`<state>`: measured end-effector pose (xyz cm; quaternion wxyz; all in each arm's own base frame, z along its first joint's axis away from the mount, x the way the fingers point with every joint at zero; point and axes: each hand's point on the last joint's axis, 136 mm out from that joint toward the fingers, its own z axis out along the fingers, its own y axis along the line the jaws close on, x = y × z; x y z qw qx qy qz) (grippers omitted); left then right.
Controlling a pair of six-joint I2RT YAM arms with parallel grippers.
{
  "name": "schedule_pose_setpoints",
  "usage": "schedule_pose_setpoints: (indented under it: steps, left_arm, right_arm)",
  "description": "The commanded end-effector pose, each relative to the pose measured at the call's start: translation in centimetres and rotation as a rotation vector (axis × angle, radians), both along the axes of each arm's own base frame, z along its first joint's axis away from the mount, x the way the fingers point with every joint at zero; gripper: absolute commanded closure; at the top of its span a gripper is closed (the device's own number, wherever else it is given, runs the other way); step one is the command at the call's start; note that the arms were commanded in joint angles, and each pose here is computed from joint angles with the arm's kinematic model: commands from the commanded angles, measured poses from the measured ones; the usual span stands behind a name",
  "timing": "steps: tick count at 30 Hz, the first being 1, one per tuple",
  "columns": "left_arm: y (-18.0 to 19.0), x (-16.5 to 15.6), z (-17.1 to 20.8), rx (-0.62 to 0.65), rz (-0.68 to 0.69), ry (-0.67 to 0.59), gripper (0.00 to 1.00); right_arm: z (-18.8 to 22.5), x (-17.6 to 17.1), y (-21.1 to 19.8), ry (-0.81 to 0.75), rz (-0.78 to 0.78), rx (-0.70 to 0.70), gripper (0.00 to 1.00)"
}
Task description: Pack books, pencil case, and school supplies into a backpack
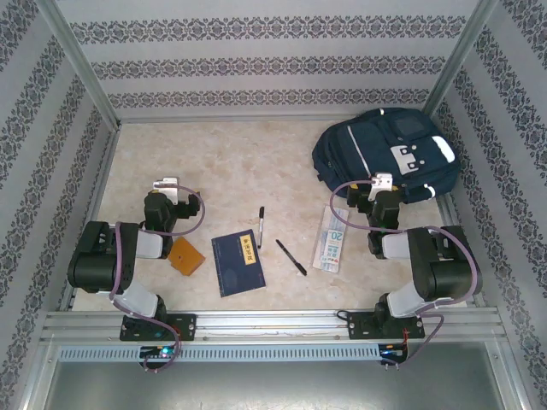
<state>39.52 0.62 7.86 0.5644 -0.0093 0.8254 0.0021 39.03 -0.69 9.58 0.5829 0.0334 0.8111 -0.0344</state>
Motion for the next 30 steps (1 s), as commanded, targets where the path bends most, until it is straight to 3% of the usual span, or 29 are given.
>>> schedule_pose_setpoints:
  steps: [1,25,30]
  left_arm:
    - [0.14,0.57,0.93,0.0,-0.004,-0.03,0.01]
    - [0.1,0.65,0.96,-0.001,-0.006,-0.029,0.01]
    - [0.95,0.45,1.0,0.002,0.045,-0.039,0.01]
  right_arm:
    - [1.25,0.61,-0.26,-0.045,-0.014,0.017,0.02]
    - [1.31,0.65,-0.2,-0.047,-0.012,0.017,0.02]
    - [1.25,0.57,-0.24,-0.046,-0.012,0.016,0.02]
